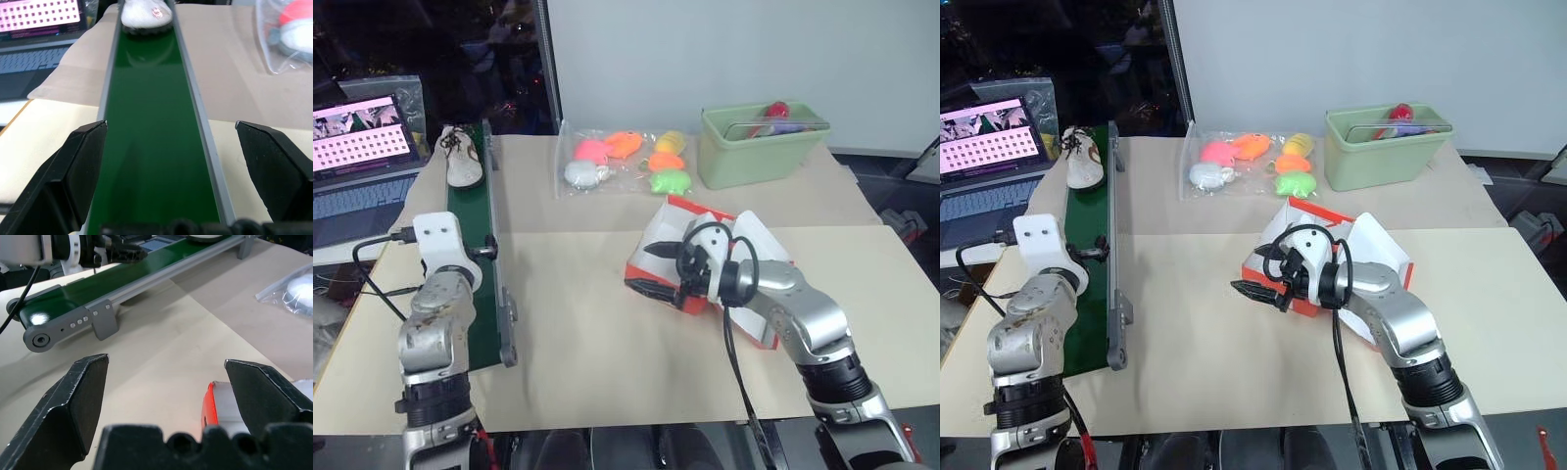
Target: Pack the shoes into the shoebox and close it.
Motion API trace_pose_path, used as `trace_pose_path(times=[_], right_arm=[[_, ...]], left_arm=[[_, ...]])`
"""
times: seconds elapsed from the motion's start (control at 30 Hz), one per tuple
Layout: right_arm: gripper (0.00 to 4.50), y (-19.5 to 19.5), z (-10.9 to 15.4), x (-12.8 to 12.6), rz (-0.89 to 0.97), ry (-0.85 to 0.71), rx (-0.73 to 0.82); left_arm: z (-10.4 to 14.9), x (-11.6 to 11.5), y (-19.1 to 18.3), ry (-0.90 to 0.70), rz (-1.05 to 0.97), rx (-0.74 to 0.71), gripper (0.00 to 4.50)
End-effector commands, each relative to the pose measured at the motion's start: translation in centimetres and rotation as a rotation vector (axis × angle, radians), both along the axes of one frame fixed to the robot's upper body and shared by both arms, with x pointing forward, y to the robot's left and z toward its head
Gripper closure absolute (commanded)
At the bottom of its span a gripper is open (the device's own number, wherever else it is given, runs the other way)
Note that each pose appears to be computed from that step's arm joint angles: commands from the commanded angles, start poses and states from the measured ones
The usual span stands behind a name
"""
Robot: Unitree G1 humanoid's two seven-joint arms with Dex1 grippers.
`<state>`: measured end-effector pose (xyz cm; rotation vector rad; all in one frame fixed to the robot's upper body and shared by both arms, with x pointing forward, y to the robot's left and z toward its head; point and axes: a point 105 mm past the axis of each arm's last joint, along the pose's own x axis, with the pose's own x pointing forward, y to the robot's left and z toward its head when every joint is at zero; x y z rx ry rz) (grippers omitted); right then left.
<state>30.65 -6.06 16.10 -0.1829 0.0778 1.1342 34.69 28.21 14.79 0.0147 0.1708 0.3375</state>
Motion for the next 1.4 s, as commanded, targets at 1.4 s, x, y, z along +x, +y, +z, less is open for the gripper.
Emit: trace_pose_path(times=[1.4], right_arm=[[0.00, -0.1, 2.1, -0.2, -0.024, -0.071, 0.053]], left_arm=[[-5.0, -1.8, -2.2, 0.245, -0.008, -0.116, 1.57]])
